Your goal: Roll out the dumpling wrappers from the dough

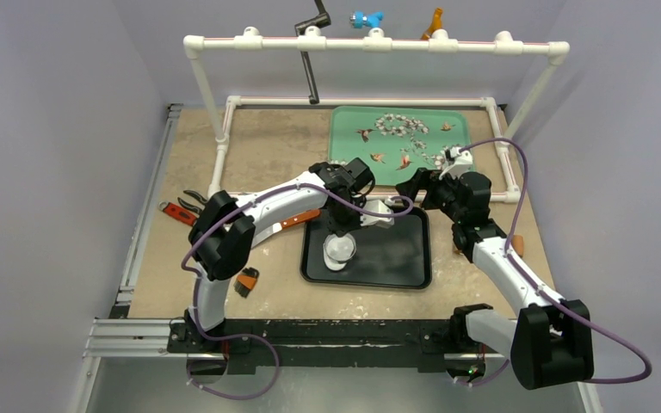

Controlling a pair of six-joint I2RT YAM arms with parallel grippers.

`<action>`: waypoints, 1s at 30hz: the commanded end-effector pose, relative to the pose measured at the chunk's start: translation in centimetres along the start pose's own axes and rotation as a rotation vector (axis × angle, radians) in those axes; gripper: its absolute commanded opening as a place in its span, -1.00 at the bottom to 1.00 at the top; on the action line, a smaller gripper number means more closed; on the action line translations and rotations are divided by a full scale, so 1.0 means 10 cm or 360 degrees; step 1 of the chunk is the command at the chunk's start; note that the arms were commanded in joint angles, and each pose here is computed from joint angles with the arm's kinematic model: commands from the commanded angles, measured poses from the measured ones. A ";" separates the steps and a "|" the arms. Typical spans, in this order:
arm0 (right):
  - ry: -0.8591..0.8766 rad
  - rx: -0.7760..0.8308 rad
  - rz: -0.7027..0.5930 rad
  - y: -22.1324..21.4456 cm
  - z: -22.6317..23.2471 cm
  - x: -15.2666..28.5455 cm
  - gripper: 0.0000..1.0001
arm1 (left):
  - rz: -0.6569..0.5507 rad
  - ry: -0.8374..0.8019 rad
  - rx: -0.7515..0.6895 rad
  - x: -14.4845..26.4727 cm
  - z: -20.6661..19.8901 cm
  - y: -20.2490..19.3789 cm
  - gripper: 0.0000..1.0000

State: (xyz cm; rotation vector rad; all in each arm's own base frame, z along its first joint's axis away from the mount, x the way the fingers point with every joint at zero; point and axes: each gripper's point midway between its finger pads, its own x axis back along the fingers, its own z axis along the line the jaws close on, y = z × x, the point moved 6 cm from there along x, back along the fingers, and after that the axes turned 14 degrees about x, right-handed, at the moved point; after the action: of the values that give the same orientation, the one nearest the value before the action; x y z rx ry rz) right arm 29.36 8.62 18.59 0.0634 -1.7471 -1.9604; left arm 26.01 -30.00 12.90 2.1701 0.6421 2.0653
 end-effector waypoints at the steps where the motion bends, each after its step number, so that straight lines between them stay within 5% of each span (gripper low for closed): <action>1: -0.0025 0.0072 -0.0085 0.22 -0.02 0.01 0.80 | -0.0002 -0.0004 0.0007 0.00 0.01 0.06 -1.00; 30: 0.0015 0.0079 -0.0092 0.22 0.01 0.04 0.80 | 0.0099 -0.0059 0.0038 -0.36 0.05 -0.04 -1.00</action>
State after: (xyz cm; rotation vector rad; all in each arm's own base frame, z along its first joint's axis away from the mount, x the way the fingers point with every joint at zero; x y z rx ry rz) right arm 29.27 8.52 18.62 0.0662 -1.7602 -1.9477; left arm 26.71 -30.27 9.60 2.2191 0.5983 2.1014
